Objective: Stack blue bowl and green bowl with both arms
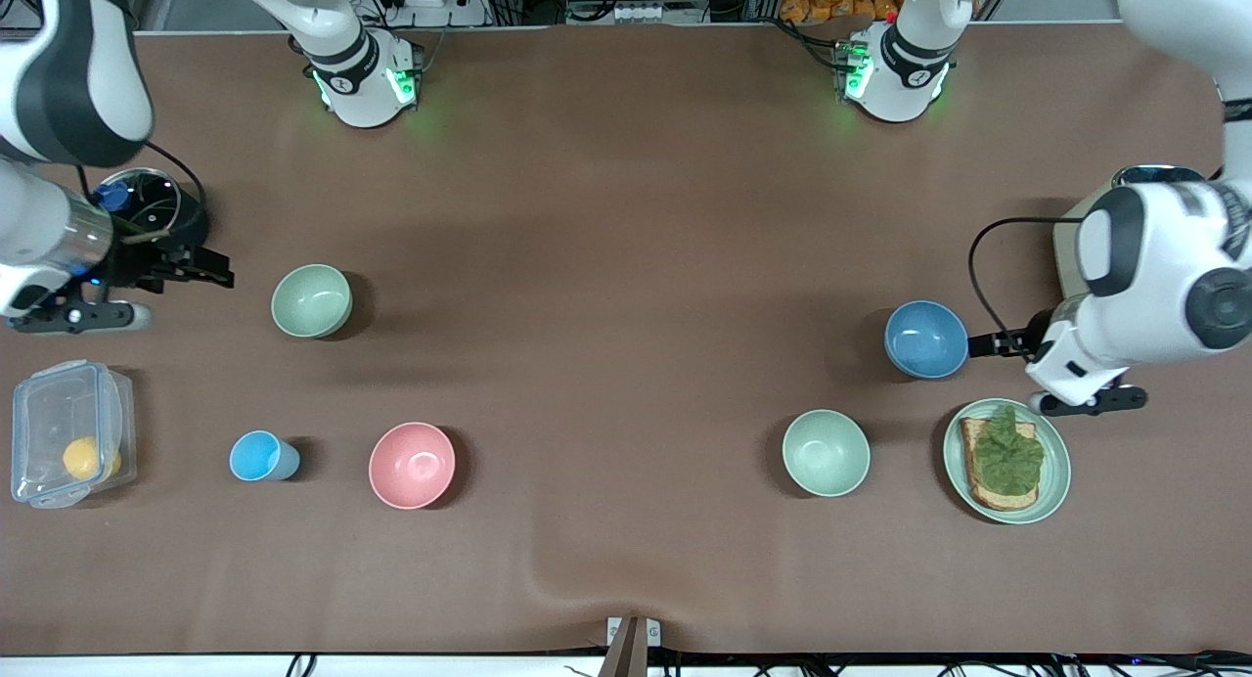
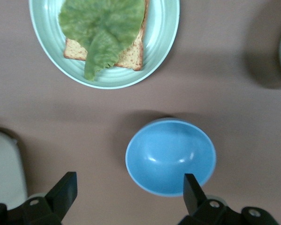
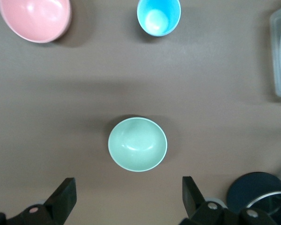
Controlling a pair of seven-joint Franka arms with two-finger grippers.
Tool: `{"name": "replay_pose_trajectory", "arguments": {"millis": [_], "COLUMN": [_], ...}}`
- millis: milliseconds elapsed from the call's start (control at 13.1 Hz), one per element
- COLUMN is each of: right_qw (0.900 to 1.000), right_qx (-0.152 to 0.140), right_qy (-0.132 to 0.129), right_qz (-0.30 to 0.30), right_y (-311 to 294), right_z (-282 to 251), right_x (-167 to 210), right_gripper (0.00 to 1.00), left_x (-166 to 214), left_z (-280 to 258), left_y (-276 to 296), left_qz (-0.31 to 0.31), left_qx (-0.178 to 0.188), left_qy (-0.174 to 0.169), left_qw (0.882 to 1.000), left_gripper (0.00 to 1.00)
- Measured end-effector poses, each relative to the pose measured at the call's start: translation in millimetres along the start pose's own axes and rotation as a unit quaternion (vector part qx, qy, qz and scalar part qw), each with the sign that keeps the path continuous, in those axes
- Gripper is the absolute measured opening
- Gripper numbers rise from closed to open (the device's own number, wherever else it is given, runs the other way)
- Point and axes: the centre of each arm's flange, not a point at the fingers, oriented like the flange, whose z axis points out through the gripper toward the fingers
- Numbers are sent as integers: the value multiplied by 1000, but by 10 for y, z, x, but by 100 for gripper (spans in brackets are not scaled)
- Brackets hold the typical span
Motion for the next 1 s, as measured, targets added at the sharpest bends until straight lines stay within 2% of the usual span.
{"name": "replay_pose_trajectory", "arguments": {"millis": [306,383,459,536,689,919,995], "right_qw": [999,999,999,998,998,997,997], "right_qx": [-3,-3,-2,-1,3,8,9], "right_qy": [17,12,8,4,-2,-1,-3], "right_qz": [-32,-39,-47,-57,-64,-77,-77], "right_y": [12,15,30,75,280,615,677], "right_z": [801,934,1050,1157,1386,1773,1896], "right_x": [-88,-122,-142,-146,-134,-126,-124], "right_gripper": [100,100,100,100,100,98,94], "left_x": [-123,-120,-111,-107,-102,-99,-98], "left_z": [616,701,777,856,982,1125,1153], "left_y": [-152,-170,-175,-172,-174,-205,-203], "left_qz": [-7,-8,-8,-8,-8,-11,-11], "left_qx": [-2,-2,-2,-2,-2,-3,-3], "left_qy": [-21,-25,-28,-33,-42,-53,-55], "left_qw": [1000,1000,1000,999,999,999,998], "left_gripper": [96,90,90,84,79,76,76]}}
